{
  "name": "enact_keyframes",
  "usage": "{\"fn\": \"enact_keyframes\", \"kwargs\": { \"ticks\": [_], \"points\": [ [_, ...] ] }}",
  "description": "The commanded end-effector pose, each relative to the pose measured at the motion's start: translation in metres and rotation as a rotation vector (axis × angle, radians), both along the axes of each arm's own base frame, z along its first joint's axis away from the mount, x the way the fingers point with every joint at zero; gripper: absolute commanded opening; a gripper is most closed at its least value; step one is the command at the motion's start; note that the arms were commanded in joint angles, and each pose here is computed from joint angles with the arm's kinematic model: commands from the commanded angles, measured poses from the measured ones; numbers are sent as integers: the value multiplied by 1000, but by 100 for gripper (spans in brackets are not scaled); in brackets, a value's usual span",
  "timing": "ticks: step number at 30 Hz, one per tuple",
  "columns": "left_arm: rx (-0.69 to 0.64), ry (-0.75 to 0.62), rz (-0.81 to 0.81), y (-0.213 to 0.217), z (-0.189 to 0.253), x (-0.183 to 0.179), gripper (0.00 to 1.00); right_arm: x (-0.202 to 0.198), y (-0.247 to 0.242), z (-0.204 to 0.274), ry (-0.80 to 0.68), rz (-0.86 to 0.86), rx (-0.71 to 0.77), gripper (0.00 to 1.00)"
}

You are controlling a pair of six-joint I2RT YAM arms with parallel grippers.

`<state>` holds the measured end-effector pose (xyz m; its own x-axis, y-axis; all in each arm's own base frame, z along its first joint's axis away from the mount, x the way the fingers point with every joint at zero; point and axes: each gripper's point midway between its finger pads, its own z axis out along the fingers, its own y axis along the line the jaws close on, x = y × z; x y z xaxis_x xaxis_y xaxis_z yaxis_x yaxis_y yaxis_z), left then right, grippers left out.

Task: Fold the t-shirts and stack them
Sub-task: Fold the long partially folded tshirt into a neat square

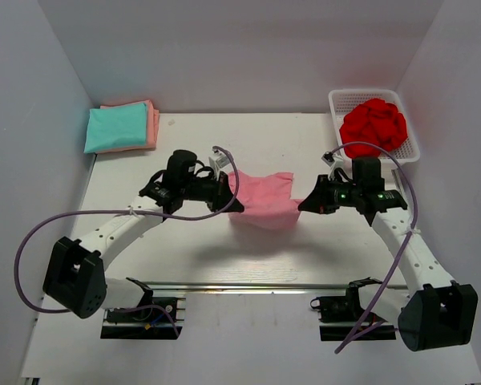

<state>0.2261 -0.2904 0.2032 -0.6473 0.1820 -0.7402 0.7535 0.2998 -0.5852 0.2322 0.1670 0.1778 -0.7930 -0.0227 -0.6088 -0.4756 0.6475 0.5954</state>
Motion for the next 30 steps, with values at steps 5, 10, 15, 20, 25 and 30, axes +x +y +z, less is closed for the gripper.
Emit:
{"fn": "enact_keyframes", "kwargs": {
  "ticks": [5, 10, 15, 20, 25, 30],
  "points": [
    [75, -31, 251, 14, 16, 45, 0, 26, 4, 31, -91, -28, 37, 0],
    [160, 25, 423, 26, 5, 68, 0, 35, 19, 28, -26, 47, 100, 0],
    [227, 53, 587, 45, -3, 88, 0, 48, 33, 39, -45, 118, 197, 0],
    [275, 31, 734, 64, -5, 111, 0, 65, 37, 26, 25, 115, 224, 0],
    [369, 60, 838, 81, -26, 147, 0, 94, 42, 21, 20, 101, 238, 0],
    [346, 61, 851, 81, -27, 183, 0, 128, 41, 1, 80, 53, 230, 0]
  ]
}}
